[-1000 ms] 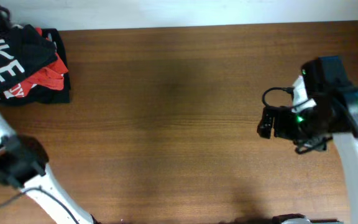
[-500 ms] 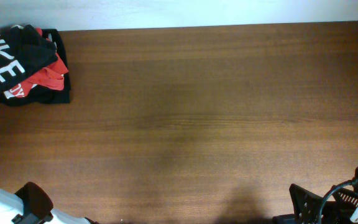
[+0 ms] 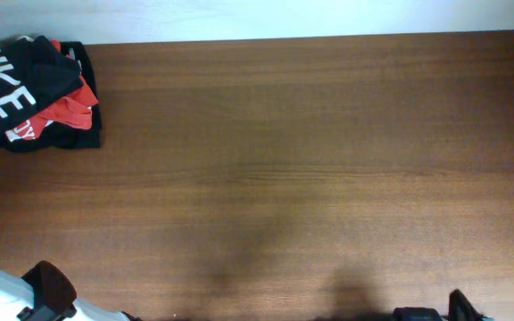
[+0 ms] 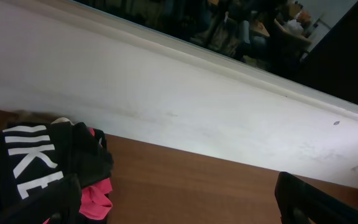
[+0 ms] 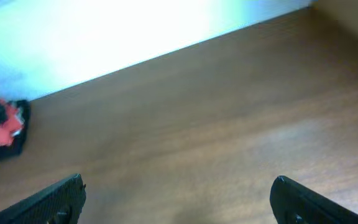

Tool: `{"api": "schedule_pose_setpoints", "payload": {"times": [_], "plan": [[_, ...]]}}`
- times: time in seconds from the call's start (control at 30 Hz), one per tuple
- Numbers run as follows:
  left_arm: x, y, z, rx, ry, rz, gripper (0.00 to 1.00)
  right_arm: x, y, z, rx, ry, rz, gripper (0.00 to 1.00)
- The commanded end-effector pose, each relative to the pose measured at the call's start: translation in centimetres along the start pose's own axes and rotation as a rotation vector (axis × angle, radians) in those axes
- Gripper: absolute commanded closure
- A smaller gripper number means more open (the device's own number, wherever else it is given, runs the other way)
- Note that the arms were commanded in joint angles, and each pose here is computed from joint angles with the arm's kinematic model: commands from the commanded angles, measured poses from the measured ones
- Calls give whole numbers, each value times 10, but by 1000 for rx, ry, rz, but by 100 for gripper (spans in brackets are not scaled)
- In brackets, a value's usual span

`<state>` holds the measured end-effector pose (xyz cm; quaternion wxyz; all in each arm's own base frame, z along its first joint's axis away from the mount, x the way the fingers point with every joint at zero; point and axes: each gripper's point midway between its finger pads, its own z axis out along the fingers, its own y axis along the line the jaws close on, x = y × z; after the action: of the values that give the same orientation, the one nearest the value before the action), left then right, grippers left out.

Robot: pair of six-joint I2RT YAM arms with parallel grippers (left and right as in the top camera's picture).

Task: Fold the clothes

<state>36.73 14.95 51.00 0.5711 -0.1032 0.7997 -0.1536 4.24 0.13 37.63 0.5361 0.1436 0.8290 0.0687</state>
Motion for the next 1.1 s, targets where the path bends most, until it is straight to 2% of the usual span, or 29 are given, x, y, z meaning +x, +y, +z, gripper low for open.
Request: {"api": "schedule_pose_setpoints", "payload": {"times": [0.0, 0.1, 0.2, 0.3, 0.5, 0.6, 0.67, 0.77, 1.07], "plan": [[-1, -4, -2, 13, -4, 2, 1, 17, -20, 28, 77, -57, -55, 1], [-1, -4, -2, 13, -4, 2, 1, 36, -20, 112, 10, -109, -70, 1], [-1, -4, -2, 13, -4, 1, 1, 50, -4, 190, -151, -225, -110, 1], [-1, -4, -2, 13, -4, 2, 1, 75, 12, 228, -308, -318, -177, 1], [-1, -4, -2, 13, -4, 2, 1, 73, 3, 250, -296, -508, -191, 1], [-1, -4, -2, 13, -4, 2, 1, 72, 2, 251, -279, -527, -233, 1], [-1, -4, -2, 13, -4, 2, 1, 82, -1, 257, -267, -478, -241, 1], [-1, -4, -2, 13, -4, 2, 1, 115, -11, 273, -241, -325, -214, 1], [-1, -3, -2, 9, -4, 1, 1, 114, -11, 273, -242, -326, -214, 1]]}}
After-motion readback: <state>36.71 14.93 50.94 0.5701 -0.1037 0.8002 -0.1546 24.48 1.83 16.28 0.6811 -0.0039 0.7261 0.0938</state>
